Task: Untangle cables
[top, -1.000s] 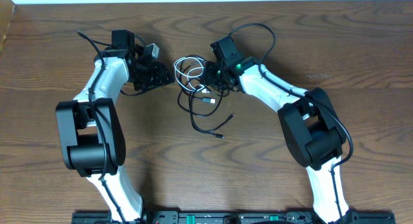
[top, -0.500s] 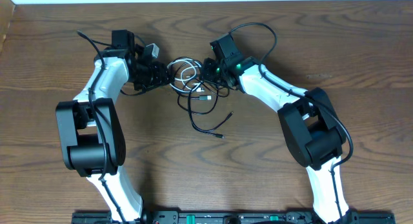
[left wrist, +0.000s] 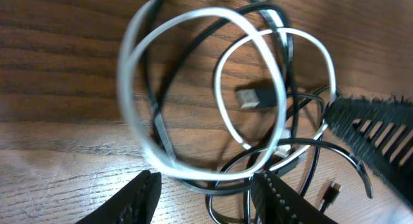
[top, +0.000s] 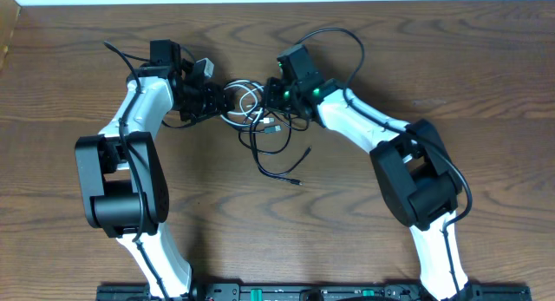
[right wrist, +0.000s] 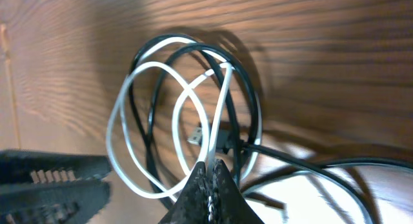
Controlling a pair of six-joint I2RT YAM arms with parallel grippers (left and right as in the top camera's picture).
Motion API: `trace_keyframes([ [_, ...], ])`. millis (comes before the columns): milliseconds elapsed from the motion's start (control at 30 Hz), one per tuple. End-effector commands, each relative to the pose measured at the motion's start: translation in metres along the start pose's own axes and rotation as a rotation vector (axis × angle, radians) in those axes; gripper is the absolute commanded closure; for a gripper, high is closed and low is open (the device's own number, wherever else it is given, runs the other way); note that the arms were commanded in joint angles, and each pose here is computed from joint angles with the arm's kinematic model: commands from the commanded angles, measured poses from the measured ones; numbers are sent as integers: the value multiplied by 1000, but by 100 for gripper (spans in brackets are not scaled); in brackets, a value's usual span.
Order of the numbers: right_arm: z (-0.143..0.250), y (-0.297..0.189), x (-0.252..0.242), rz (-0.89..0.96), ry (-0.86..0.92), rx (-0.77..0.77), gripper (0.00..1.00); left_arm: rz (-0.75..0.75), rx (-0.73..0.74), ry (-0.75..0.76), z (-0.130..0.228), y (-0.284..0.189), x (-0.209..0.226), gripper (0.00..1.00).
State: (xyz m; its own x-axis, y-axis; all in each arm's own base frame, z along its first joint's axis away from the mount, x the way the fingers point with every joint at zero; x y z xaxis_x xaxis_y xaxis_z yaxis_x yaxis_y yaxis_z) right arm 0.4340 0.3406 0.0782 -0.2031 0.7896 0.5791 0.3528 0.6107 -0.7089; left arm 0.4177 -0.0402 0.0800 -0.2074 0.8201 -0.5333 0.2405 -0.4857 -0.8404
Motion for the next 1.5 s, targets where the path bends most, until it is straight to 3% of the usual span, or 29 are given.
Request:
trace_keyframes([
  [0, 3, -1, 25, -48, -82, -15, 99, 16, 4, 2, 1, -1, -2, 50],
  [267, 11, 3, 36, -61, -262, -10, 99, 16, 4, 2, 1, -1, -2, 50],
  [467, -2, -18, 39, -100, -338, -19, 93, 67, 8, 13, 3, -5, -13, 50],
  [500, -3, -22, 40, -119, -352, -13, 90, 64, 4, 19, 3, -5, -14, 50],
  [533, -6, -33, 40, -155, -382, 4, 79, 66, 3, 27, 3, -4, -17, 50],
  [600, -10, -46, 34, -161, -395, 21, 66, 59, 7, 34, 5, -1, -20, 50],
  [700, -16, -59, 15, -121, -365, 43, 54, -15, -3, 5, 7, 6, -22, 50],
  [800, -20, -68, -12, -68, -299, 74, 48, -99, -27, 12, 9, 15, -27, 51],
  [1033, -21, -86, -71, 82, -167, 136, 46, -307, -216, -30, -2, 27, -40, 56],
  [1200, -18, -87, -77, 94, -184, 156, 45, -388, -269, 25, 1, 36, -50, 64],
  [1433, -16, -85, -72, 87, -225, 161, 43, -512, -292, 62, 7, 47, -43, 64],
  [1467, -15, -84, -71, 92, -230, 161, 43, -516, -294, 62, 7, 47, -43, 69],
])
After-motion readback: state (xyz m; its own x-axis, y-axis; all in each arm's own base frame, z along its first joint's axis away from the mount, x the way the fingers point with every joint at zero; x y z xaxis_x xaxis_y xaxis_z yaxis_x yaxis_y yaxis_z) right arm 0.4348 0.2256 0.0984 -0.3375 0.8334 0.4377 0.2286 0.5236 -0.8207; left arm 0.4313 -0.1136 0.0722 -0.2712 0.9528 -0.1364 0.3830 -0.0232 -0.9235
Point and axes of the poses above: each gripper's point midway between its finger pads, its own y axis out along the fingers, its own x axis along the line the jaws close on, z = x × y, the point moved 4 cm from there along -y, back along the fingers, and after that the axes turned 11 degrees about -y, right-handed, at the moved point
